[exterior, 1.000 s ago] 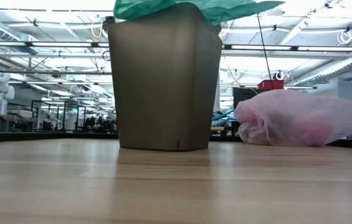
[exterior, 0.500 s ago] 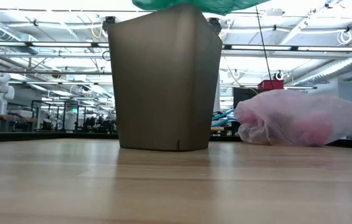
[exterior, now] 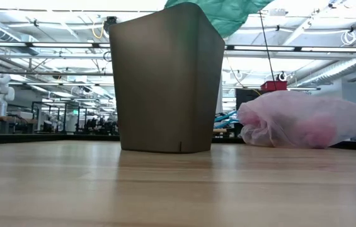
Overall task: Place trash/remove bag and relplace
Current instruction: Insert the blue trash bag into the black trash bin
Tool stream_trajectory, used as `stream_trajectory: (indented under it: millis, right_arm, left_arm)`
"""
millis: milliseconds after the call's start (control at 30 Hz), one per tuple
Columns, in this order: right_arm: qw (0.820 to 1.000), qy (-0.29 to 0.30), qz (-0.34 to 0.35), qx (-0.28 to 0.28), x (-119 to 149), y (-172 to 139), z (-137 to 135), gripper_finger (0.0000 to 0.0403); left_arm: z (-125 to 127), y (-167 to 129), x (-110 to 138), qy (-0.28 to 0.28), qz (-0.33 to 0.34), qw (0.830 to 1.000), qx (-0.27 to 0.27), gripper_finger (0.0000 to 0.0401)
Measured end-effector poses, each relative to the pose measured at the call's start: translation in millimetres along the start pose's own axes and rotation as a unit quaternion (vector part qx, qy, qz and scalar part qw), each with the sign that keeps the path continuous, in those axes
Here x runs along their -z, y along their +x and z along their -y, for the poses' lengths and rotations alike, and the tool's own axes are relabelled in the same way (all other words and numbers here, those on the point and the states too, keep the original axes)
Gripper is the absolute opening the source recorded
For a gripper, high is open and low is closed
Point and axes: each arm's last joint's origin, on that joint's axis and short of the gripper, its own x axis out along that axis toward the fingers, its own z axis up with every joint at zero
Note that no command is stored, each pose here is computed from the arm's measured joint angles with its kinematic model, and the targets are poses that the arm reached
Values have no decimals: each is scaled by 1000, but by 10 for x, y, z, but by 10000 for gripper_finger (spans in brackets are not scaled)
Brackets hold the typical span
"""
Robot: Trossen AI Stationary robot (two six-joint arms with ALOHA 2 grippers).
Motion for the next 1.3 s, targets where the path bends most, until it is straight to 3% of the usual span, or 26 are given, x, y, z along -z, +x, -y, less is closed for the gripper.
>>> stream_trajectory:
  millis: [100,333,567,800,967,1133,1300]
  right_arm:
    - [1000,5,6,-9,-6,12,-32,0]
    - [999,34,9,-36,103,229,-68,0]
    - [995,76,-6,-69,286,492,-98,0]
    - [985,123,-51,-108,541,751,-133,0]
    - [970,163,-93,-154,767,954,-157,0]
    - [951,188,-123,-212,882,1053,-176,0]
    - [929,199,-146,-276,937,1098,-204,0]
  left_arm:
    - [-17,-80,42,-5,4,1000,-3,0]
    - [-29,-671,212,-34,56,998,-22,0]
    - [-18,-1128,374,-75,116,987,-86,0]
    - [-29,-1190,393,-83,128,981,-118,0]
    - [-63,-1153,383,-86,120,975,-168,0]
    - [-115,-1236,391,-81,137,954,-255,0]
    - [-295,-1400,277,-48,211,930,-295,0]
